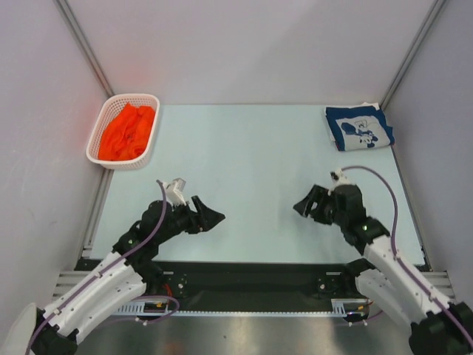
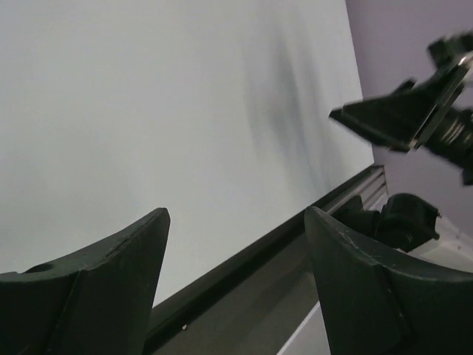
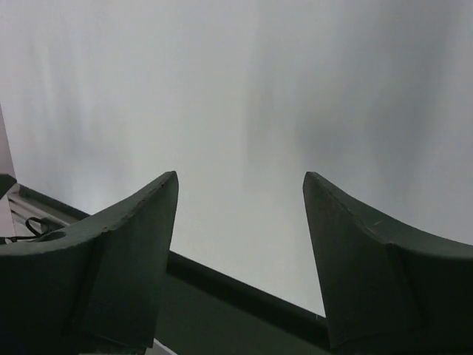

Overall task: Fold and stack the t-shirts
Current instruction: Neatly place the folded tshirt to the corner

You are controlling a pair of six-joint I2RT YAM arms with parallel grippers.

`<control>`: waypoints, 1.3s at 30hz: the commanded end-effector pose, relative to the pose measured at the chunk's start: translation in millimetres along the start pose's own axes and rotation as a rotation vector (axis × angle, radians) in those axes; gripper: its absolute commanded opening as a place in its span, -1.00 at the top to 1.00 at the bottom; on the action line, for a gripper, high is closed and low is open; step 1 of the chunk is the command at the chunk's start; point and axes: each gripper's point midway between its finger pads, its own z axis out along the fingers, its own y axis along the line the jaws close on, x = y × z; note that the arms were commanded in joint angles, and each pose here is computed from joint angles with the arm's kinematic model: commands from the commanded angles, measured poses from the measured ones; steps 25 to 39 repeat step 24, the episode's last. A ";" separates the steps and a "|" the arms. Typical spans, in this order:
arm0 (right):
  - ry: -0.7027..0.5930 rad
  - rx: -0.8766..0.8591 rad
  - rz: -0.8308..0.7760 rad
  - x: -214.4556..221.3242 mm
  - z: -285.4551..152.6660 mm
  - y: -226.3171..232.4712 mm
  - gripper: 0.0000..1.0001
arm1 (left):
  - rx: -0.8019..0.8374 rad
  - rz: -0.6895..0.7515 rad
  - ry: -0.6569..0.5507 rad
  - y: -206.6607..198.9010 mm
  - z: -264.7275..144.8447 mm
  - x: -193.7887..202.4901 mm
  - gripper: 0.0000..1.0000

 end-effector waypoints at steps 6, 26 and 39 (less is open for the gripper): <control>-0.166 -0.175 0.351 38.7 -10.8 -15.0 -0.87 | 0.064 -0.171 -0.316 34.7 -6.2 -12.8 -0.69; -0.079 -0.100 0.494 78.2 -5.6 -41.0 -1.00 | 0.231 -0.319 -0.180 45.4 8.8 42.0 -0.69; -0.079 -0.100 0.494 78.2 -5.6 -41.0 -1.00 | 0.231 -0.319 -0.180 45.4 8.8 42.0 -0.69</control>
